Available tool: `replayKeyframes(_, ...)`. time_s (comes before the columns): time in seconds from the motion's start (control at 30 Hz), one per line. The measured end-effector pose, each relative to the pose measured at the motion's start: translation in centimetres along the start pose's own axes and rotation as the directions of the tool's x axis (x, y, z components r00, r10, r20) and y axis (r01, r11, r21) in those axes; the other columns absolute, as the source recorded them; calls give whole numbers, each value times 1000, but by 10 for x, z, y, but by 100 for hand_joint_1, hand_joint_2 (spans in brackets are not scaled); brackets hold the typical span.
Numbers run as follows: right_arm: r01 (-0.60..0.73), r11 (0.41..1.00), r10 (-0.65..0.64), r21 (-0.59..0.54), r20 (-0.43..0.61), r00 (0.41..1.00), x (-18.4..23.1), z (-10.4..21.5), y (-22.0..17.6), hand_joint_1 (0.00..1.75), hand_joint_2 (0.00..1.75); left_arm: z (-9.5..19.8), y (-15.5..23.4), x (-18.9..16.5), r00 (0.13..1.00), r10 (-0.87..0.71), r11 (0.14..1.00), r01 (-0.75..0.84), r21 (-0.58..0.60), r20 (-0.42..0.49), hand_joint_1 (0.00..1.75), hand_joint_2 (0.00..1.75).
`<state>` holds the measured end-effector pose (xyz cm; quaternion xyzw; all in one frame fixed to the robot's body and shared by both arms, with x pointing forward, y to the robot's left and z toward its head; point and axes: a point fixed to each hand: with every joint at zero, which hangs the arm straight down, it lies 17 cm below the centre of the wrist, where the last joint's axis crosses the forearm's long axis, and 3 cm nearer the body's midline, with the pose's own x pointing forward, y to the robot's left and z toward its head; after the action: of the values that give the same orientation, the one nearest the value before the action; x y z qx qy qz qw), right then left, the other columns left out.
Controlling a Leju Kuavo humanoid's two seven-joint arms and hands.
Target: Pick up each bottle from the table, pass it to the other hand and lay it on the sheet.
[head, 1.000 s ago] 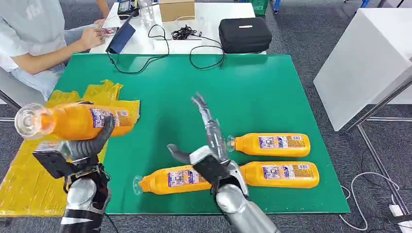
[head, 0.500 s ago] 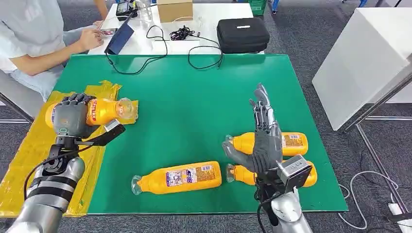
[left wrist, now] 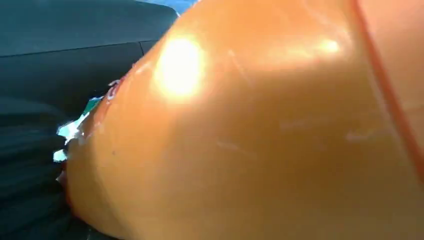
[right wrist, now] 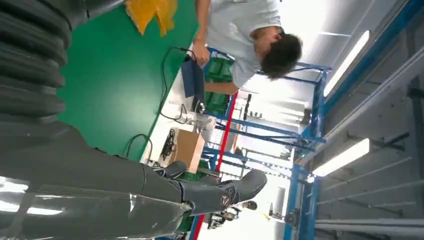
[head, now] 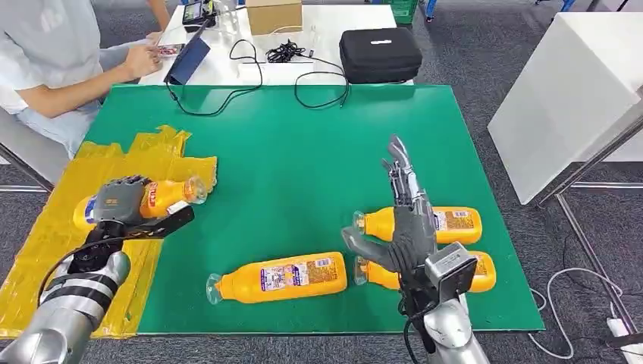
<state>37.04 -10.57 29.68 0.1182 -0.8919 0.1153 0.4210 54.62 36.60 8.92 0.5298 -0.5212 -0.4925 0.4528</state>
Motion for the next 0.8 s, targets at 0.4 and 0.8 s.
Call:
replayKeyframes(0.4,0,1000,0,18,-20,1000,-6,-2,5,0,175,9,-30,9,998,64,994,-63,-86,1,0,175)
replayKeyframes(0.8,3,1000,-2,26,-51,999,-16,-1,9,0,175,7,-25,18,989,149,987,-150,-53,-26,0,175)
